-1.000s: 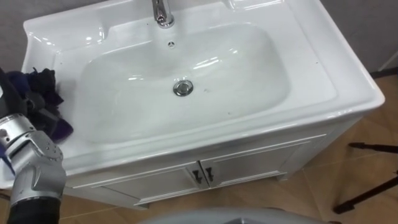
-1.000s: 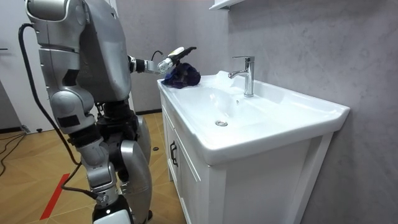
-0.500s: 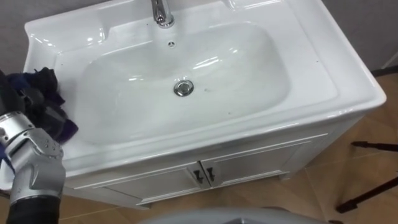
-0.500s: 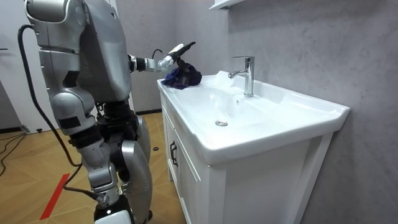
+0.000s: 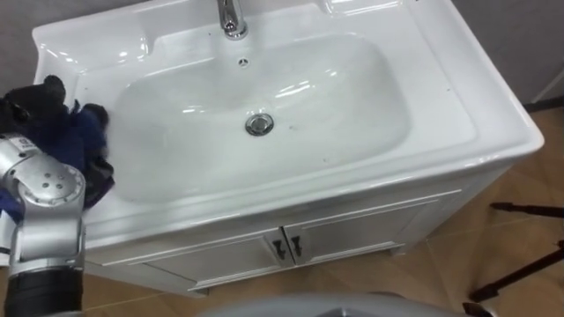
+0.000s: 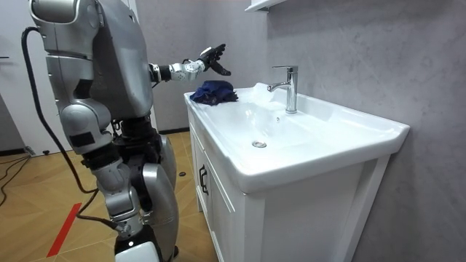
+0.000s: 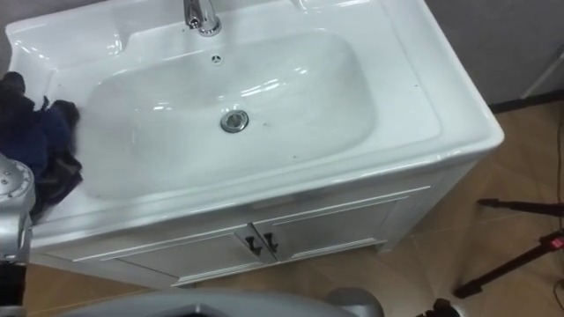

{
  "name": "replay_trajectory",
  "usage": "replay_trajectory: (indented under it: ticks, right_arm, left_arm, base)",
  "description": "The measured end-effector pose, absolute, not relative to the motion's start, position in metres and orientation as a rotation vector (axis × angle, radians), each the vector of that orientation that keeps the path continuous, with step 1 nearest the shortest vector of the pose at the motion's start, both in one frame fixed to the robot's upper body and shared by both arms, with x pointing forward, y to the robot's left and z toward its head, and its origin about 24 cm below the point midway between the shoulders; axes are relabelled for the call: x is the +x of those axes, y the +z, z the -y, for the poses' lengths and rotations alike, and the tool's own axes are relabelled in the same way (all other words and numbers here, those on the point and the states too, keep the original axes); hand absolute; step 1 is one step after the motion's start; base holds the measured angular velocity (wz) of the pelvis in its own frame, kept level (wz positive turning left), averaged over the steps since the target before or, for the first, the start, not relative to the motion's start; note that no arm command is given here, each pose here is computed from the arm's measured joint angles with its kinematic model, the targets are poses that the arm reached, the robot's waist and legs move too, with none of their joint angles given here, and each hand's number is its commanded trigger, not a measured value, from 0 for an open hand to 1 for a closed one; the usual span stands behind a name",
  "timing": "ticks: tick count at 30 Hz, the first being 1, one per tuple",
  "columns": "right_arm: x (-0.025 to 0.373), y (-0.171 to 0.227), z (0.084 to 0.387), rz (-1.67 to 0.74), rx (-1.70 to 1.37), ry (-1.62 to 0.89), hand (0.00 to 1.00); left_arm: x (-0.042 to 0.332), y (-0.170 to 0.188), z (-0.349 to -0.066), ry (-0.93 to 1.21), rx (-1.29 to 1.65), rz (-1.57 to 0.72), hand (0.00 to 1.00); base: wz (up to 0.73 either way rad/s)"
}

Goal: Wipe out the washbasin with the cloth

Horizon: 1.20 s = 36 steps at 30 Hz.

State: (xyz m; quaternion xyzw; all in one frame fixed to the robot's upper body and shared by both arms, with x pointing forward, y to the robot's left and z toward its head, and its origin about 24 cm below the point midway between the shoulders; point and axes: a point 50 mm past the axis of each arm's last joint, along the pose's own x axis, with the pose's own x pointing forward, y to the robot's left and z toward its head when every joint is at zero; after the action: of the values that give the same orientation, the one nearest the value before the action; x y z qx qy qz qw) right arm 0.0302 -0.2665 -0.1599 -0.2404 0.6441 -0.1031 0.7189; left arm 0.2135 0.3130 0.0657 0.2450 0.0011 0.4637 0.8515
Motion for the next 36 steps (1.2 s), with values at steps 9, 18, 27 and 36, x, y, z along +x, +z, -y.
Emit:
replay_trajectory:
  ticks: [9, 18, 27, 36]
  right_arm:
    - [0.028, -0.160, 0.267, -1.430, -0.520, -0.243, 0.00]
    - [0.017, -0.160, 0.268, -1.444, -0.510, -0.267, 0.00]
    - [0.011, -0.158, 0.269, -1.426, -0.550, -0.275, 0.00]
    - [0.007, -0.156, 0.272, -1.405, -0.584, -0.319, 0.00]
  left_arm:
    - [0.207, 0.094, -0.322, 1.052, 0.458, 0.120, 0.00]
    - [0.191, 0.107, -0.340, 1.261, 0.514, 0.188, 0.00]
    - [0.167, 0.104, -0.353, 1.435, 0.509, 0.213, 0.00]
    - [0.109, 0.089, -0.392, 1.764, 0.280, 0.146, 0.00]
  base:
    - [0.00]
    - [0.00]
    - [-0.01]
    - [0.01]
